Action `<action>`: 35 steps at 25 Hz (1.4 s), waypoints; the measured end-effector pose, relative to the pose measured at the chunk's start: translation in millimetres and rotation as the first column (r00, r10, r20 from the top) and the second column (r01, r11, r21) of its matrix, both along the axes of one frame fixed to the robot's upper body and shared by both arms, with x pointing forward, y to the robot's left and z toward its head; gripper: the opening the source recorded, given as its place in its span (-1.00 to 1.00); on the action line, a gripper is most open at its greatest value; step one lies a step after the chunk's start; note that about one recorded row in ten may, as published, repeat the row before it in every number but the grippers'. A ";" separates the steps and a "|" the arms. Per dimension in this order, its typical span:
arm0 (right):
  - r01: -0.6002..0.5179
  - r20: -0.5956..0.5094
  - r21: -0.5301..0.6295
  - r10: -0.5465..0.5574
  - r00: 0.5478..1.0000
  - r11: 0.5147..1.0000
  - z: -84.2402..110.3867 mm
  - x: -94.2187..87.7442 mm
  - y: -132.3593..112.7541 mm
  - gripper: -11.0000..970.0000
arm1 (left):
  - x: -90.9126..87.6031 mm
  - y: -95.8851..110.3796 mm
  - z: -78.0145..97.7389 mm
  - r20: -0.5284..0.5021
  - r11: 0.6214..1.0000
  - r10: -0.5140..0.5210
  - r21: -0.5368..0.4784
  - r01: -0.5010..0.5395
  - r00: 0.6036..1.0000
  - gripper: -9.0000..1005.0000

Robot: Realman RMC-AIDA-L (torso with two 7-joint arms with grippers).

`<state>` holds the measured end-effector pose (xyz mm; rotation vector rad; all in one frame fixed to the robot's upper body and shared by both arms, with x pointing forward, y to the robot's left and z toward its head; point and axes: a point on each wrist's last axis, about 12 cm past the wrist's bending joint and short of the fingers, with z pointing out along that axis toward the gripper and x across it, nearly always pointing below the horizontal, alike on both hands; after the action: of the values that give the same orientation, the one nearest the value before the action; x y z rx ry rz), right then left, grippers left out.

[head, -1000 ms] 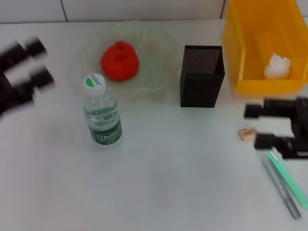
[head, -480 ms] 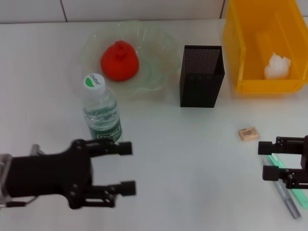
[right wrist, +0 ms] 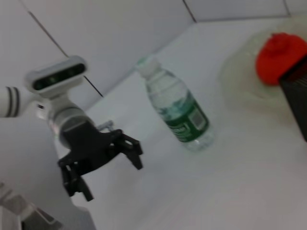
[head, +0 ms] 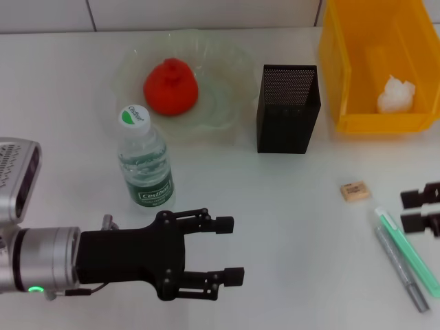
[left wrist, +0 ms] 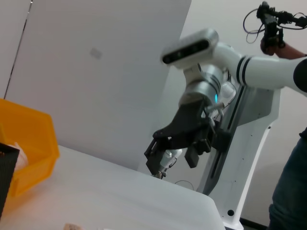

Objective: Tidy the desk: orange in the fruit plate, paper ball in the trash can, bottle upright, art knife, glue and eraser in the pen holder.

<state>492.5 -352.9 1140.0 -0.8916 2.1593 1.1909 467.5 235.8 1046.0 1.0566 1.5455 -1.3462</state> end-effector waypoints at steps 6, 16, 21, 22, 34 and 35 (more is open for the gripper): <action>0.071 -0.133 -0.310 -0.117 0.984 0.948 62.9 34.6 11.5 0.37 | 7.9 -9.1 0.2 -0.001 1.000 -0.002 0.008 0.002 1.000 0.60; 0.155 -0.126 -0.673 -0.319 0.939 0.724 67.2 48.7 55.0 0.37 | 11.6 -10.2 -1.1 -0.004 1.000 0.018 0.022 -0.018 1.000 0.60; 0.152 -0.118 -0.740 -0.348 0.930 0.656 45.7 54.1 66.4 0.36 | 15.5 -10.6 -4.0 -0.002 0.998 0.038 0.055 -0.038 0.999 0.60; 0.150 -0.118 -0.747 -0.351 0.929 0.648 42.2 54.8 67.6 0.36 | 15.8 -10.5 -4.0 -0.001 0.998 0.039 0.056 -0.039 0.999 0.60; 0.063 -0.109 -0.834 -0.276 0.955 0.548 11.0 63.4 109.7 0.35 | 18.1 -7.9 -5.8 0.001 0.995 0.064 0.073 -0.064 0.998 0.60; 0.063 -0.109 -0.834 -0.276 0.955 0.548 11.0 63.4 109.7 0.35 | 17.6 -7.4 -6.8 -0.001 0.995 0.069 0.077 -0.069 0.998 0.60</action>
<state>555.9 -243.2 1150.9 -0.8622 2.9726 0.0782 485.1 228.4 1039.2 1.0380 1.6332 -1.2510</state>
